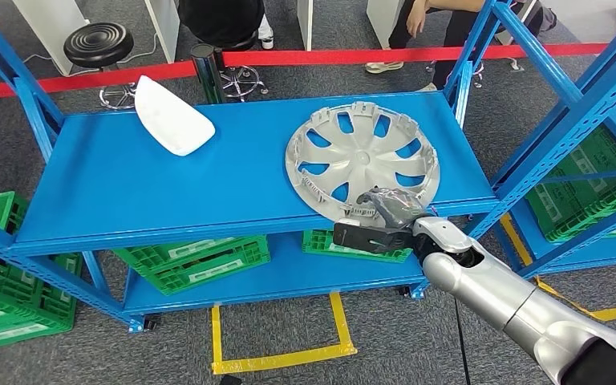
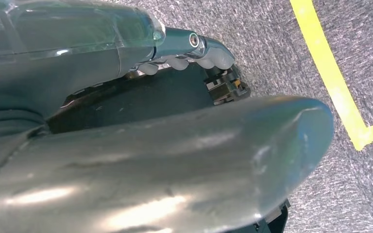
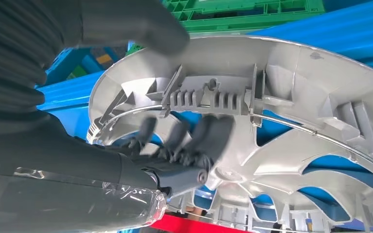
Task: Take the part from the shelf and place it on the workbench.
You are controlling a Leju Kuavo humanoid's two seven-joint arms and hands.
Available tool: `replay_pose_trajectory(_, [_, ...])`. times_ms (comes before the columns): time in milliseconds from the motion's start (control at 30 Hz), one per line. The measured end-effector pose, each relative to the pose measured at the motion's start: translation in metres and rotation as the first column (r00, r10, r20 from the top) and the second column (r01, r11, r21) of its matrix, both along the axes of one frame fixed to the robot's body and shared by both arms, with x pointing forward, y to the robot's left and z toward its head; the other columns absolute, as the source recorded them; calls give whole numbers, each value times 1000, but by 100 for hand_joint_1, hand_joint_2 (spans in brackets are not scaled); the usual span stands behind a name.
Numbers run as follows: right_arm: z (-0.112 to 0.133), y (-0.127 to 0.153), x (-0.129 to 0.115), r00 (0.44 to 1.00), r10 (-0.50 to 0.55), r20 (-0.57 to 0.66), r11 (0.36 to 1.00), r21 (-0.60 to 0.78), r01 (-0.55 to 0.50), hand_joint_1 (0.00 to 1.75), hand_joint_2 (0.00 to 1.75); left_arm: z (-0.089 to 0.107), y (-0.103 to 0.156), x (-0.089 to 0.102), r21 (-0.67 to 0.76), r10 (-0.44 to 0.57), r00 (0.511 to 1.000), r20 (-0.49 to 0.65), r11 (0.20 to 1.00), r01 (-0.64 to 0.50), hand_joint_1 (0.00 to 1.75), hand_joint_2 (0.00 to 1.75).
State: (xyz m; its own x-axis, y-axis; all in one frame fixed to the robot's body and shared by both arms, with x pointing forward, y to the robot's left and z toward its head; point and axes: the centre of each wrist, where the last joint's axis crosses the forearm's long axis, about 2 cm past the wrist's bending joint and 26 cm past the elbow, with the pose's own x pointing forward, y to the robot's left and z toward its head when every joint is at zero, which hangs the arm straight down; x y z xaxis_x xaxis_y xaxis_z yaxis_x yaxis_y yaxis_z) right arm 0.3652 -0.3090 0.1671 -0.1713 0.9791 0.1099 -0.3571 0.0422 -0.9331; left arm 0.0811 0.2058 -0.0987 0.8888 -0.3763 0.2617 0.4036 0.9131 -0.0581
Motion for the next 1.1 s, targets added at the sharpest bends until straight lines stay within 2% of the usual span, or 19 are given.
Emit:
replay_pose_trajectory(933, [3,3,-1,1000,23,3,1000,19,-23,175,175,0,1,0,3,28,999,29,1000,-28,0,0])
replay_pose_trajectory(1100, [5,5,-3,996,30,82,997,75,-36,175,175,0,1,0,7,33,999,30,999,-33,0,0])
